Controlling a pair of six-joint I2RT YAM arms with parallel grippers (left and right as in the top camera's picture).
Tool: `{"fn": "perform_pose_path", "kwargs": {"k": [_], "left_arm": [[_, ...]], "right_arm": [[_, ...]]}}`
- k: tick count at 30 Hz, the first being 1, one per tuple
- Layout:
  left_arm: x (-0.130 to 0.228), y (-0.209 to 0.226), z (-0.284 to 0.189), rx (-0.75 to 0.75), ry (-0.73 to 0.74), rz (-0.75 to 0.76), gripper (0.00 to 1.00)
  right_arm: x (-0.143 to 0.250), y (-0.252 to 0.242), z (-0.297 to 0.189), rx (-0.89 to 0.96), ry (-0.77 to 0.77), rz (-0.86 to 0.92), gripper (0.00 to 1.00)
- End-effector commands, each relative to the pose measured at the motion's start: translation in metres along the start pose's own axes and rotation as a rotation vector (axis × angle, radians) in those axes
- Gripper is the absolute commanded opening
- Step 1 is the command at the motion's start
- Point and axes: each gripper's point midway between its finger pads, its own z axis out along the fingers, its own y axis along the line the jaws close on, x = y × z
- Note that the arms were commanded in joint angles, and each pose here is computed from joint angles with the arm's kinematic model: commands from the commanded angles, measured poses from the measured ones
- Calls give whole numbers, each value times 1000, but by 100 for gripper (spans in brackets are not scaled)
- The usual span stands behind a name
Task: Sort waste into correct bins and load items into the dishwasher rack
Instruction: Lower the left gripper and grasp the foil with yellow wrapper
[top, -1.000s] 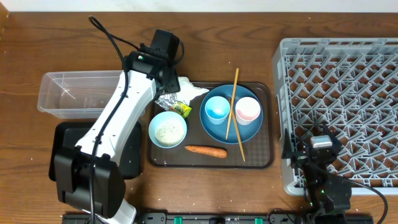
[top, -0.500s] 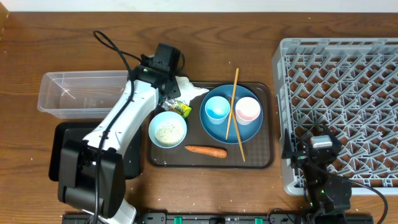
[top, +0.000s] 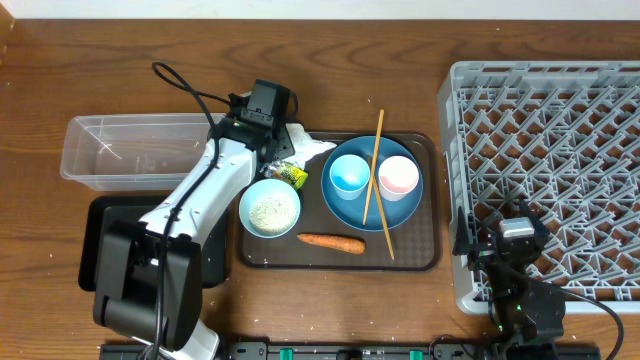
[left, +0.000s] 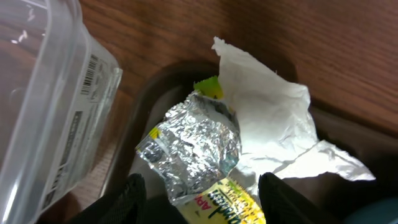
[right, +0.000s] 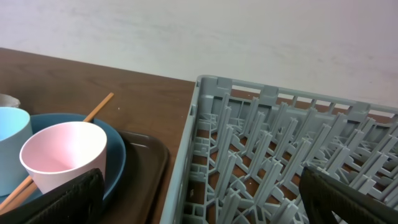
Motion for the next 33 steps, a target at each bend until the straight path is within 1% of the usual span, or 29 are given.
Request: {"fn": "perform_pose_path", "kwargs": {"k": [1, 10, 13, 18, 22, 27, 30, 33], "left_arm": [[9, 2, 14, -16, 30, -10, 62], [21, -3, 45, -30, 57, 8, 62], [22, -3, 48, -32, 60, 9, 54], [24, -2, 52, -39, 68, 11, 50], [24, -2, 53, -39, 69, 11, 42], [25, -2, 53, -40, 69, 11, 37], [25, -2, 53, -40, 69, 12, 32], [25, -1, 53, -43, 72, 12, 31]], "right_arm": [[1, -1, 0, 3, 4, -11, 99], [1, -1, 0, 2, 4, -11, 99], [1, -1, 0, 3, 4, -11, 99], [1, -1, 0, 3, 4, -11, 99], [1, -1, 0, 3, 4, -11, 99], [1, -1, 0, 3, 4, -11, 99], [1, -1, 0, 3, 4, -11, 99], [1, -1, 0, 3, 4, -11, 99]]}}
